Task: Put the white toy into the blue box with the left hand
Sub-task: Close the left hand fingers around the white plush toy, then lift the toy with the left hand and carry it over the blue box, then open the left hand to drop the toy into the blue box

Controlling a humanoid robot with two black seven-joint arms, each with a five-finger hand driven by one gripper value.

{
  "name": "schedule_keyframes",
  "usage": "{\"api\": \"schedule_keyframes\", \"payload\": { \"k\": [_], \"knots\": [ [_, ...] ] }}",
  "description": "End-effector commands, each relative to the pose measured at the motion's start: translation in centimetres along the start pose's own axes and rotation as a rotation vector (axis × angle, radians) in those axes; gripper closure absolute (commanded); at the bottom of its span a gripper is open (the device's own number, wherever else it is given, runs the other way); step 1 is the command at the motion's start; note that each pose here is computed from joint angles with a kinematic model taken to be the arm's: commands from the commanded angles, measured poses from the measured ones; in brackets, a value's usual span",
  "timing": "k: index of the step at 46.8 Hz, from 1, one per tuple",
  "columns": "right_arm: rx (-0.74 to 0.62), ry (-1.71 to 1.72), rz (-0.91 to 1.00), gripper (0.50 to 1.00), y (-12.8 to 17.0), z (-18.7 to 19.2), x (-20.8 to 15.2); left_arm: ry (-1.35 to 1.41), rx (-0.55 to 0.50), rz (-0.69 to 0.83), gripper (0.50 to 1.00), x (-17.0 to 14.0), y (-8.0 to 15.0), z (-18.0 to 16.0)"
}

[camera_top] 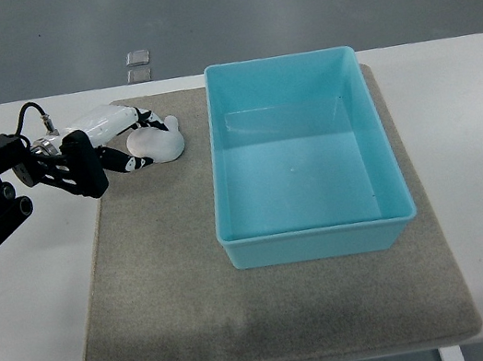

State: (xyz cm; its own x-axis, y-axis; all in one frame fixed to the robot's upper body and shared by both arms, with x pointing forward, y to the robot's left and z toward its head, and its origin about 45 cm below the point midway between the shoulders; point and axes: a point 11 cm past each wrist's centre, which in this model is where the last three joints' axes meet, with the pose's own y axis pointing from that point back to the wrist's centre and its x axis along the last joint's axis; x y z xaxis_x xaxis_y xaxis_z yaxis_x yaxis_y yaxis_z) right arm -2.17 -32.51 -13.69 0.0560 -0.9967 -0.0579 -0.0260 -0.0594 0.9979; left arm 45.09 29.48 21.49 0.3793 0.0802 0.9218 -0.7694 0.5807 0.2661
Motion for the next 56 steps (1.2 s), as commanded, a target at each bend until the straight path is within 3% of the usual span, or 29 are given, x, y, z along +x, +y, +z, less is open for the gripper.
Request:
{"api": "schedule_keyframes", "payload": {
  "k": [1,13,27,33,44,56],
  "knots": [
    [-0.001,0.0,0.0,0.564,0.0,0.0,0.0,0.004,0.001,0.006,1.0,0.1,0.0,0.0],
    [0.001,0.0,0.0,0.564,0.0,0.0,0.0,0.055,0.005,0.076,1.0,1.8,-0.1,0.0],
    [0.001,0.0,0.0,0.564,0.0,0.0,0.0,0.079,-0.045,0.302,1.0,10.9,-0.6,1.6],
    [0.001,0.0,0.0,0.564,0.0,0.0,0.0,0.075,-0.144,0.317,1.0,12.1,-1.7,4.9],
    [0.001,0.0,0.0,0.564,0.0,0.0,0.0,0.099,-0.36,0.266,1.0,10.5,-2.9,12.1],
    [0.001,0.0,0.0,0.564,0.0,0.0,0.0,0.15,-0.471,0.09,1.0,3.1,-5.3,17.0]
  ]
}}
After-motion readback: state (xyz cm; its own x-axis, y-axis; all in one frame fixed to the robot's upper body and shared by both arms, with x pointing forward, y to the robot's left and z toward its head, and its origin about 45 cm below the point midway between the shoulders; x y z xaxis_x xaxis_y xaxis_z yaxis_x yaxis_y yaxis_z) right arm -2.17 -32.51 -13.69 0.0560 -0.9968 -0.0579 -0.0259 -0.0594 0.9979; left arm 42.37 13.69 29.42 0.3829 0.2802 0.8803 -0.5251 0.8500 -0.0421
